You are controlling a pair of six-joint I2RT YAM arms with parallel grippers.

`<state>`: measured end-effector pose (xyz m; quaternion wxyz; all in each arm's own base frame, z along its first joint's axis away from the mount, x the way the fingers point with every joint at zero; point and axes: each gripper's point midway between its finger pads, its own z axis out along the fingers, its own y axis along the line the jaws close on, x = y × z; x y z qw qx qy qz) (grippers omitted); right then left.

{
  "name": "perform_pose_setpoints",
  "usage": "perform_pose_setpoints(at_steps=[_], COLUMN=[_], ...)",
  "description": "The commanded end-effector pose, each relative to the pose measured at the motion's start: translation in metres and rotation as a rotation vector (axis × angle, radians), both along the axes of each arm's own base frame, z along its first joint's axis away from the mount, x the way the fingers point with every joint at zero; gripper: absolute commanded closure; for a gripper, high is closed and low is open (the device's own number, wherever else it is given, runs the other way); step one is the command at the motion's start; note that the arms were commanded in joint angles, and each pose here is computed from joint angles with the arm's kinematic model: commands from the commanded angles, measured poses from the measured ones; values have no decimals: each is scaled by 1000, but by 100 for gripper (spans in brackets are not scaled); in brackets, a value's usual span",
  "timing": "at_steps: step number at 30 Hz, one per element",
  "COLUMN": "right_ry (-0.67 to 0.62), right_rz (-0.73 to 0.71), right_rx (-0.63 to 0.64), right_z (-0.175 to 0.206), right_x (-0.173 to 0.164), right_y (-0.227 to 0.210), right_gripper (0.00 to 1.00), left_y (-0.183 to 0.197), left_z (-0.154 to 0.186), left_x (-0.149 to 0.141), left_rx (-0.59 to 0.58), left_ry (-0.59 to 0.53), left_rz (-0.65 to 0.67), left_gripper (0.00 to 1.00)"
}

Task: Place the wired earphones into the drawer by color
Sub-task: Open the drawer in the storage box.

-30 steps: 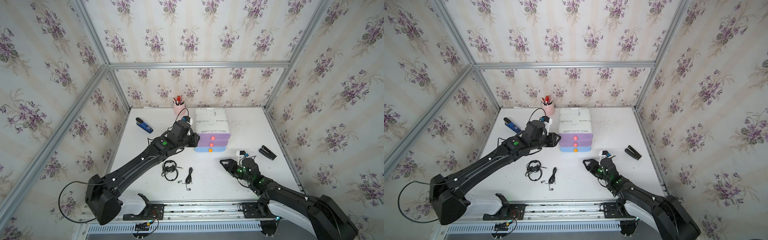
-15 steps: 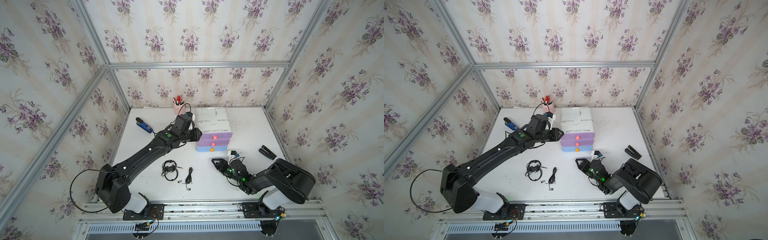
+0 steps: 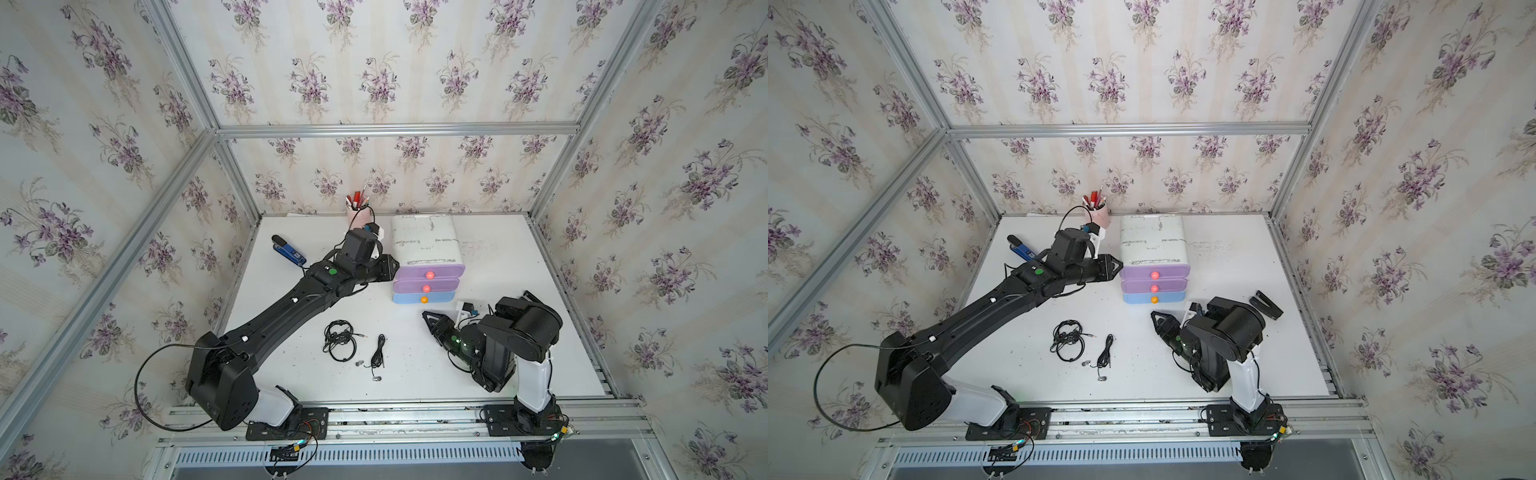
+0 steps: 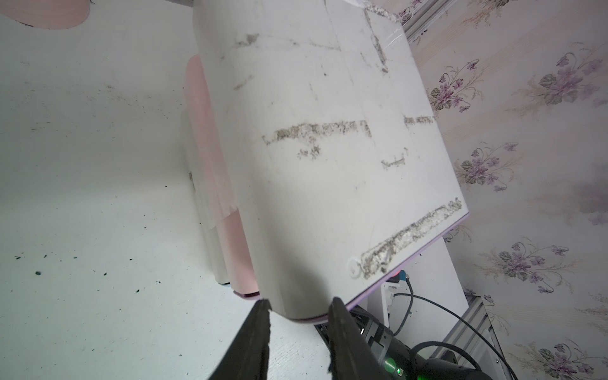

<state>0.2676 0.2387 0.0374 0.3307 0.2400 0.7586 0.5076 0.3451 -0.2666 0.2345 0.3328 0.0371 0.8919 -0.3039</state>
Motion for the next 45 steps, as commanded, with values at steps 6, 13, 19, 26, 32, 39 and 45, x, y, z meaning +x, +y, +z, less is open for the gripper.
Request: perform_pose_setpoints(at_steps=[6, 13, 19, 26, 32, 39, 45], right_ry=[-163, -164, -174, -168, -165, -169, -153], right_rz=[-38, -72, -92, -115, -126, -127, -130], right_rx=[136, 135, 150, 166, 175, 192, 215], right_z=[50, 48, 50, 49, 48, 50, 47], right_x=[21, 30, 40, 48, 53, 58, 62], right_y=[8, 5, 6, 6, 6, 9, 11], right_gripper=[46, 46, 47, 51, 54, 55, 64], left_y=[5, 5, 7, 6, 6, 5, 4], left_z=[4, 1, -1, -3, -3, -4, -4], left_x=[-1, -2, -2, -3, -4, -3, -5], left_rx=[-7, -7, -3, -3, -4, -10, -11], left_ry=[-17, -10, -7, -1, 3, 5, 8], left_rz=[9, 8, 10, 7, 5, 1, -5], left_gripper=[66, 66, 66, 66, 66, 65, 65])
